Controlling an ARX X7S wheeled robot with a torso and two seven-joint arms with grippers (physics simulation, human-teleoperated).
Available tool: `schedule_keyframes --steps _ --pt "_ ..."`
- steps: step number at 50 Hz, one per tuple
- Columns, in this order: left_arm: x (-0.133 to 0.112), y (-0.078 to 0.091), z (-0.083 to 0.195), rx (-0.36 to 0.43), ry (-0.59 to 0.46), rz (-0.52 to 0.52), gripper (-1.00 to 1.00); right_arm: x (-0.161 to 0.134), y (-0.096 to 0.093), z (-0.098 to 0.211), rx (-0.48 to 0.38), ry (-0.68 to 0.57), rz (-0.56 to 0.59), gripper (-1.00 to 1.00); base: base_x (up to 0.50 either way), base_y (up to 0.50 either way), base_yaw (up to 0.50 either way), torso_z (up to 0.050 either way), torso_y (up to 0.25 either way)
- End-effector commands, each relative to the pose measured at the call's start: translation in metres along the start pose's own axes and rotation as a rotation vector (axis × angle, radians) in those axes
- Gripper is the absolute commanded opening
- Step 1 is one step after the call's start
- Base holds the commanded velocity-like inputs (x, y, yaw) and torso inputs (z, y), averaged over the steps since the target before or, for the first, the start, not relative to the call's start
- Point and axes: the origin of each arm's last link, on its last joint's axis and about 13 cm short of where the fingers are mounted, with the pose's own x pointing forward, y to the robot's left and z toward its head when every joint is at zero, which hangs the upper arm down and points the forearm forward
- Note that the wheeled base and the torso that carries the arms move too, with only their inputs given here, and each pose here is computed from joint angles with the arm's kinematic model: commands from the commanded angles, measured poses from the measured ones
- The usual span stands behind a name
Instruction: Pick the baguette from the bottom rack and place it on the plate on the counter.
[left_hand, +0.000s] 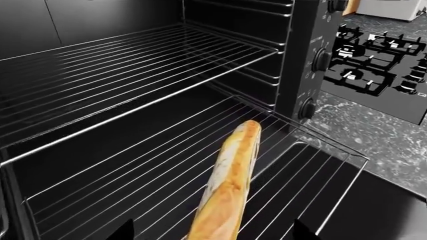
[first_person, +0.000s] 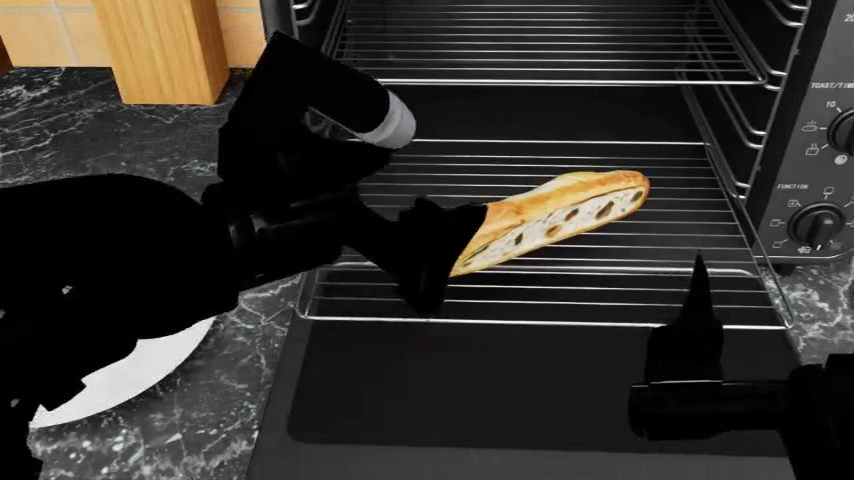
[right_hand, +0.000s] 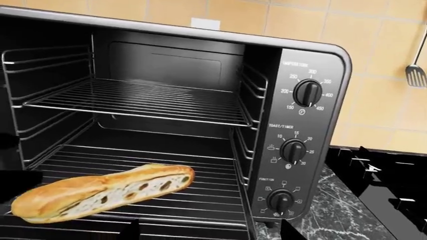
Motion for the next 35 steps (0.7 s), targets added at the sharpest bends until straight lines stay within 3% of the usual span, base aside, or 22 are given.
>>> schedule_keyframes --steps 1,35 --pt "0.013 0.003 -0.010 0.016 0.058 -0.015 1.00 0.000 0.002 -0.003 0.003 -0.003 -0.004 1.00 0.00 0.00 0.00 0.000 0.000" --pt "0.029 0.007 -0.034 -0.004 0.129 -0.014 1.00 -0.001 0.001 -0.014 0.011 0.021 -0.001 1.00 0.00 0.00 0.00 0.000 0.000"
